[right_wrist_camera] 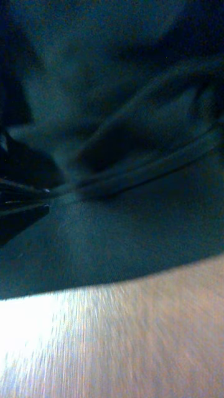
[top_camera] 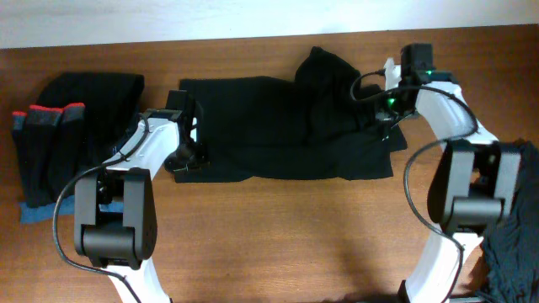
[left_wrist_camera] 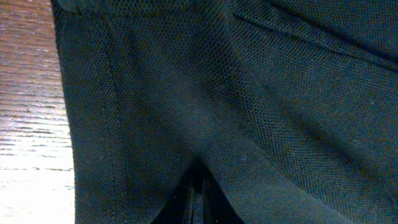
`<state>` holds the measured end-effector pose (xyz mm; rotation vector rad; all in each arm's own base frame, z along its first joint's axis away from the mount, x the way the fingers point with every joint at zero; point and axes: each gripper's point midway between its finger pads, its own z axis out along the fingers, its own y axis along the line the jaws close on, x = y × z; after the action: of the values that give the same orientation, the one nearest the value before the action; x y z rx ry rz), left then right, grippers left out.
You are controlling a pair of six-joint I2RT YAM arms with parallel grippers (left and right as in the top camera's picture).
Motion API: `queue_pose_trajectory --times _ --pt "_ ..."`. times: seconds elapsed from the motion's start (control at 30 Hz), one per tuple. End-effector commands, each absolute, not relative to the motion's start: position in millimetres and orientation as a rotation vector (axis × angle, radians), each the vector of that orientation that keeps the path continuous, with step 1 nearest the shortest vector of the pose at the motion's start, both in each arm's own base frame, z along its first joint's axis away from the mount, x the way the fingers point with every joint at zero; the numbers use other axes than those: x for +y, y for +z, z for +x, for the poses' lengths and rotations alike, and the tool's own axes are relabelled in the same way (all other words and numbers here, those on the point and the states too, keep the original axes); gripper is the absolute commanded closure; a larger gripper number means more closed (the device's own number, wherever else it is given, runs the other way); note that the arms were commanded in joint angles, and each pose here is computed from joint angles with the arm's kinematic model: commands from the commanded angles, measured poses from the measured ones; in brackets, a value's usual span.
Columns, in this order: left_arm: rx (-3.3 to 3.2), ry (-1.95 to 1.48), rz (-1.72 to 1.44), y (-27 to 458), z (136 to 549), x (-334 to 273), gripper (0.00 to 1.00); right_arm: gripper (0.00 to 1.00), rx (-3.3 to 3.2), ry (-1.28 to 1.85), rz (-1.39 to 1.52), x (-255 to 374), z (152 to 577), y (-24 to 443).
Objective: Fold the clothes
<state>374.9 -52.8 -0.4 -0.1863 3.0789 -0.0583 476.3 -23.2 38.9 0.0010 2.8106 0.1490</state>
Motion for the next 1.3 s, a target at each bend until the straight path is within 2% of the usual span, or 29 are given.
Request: queue_pose_trajectory --times 0.0,0.17,0.27,0.43,0.63,0.93,1.1,1.27 --pt "3.146 -0.045 -0.173 -14.6 355.6 -49.7 0.90 0.89 2.879 0.187 0.027 -21.5 470.7 10.0" --pt "3.152 -0.044 -0.173 -15.8 353.7 -49.5 0.85 0.89 2.960 0.101 0.053 -33.1 457.4 -11.5" --pt "3.173 -0.037 -0.174 -20.3 345.9 -48.4 0.85 0.88 2.994 -0.180 0.262 -75.1 443.7 -13.3" --pt "3.198 -0.030 -0.177 -26.1 336.2 -47.2 0.85 0.85 3.002 -0.359 0.526 -122.1 419.8 -11.3" --pt "3.199 -0.031 -0.177 -27.0 335.4 -47.2 0.85 0.85 3.002 -0.238 0.666 -140.2 409.7 -14.2" --pt "3.199 -0.030 -0.176 -27.0 335.2 -47.1 0.85 0.79 2.998 -0.191 0.668 -136.6 411.9 -11.4" --pt "3.200 -0.030 -0.176 -27.0 335.2 -47.1 0.85 0.78 2.945 -0.190 0.666 -140.3 421.4 19.9" --pt "3.200 -0.030 -0.176 -27.0 335.1 -47.1 0.85 0.73 2.854 -0.108 0.547 -132.9 441.8 84.8"
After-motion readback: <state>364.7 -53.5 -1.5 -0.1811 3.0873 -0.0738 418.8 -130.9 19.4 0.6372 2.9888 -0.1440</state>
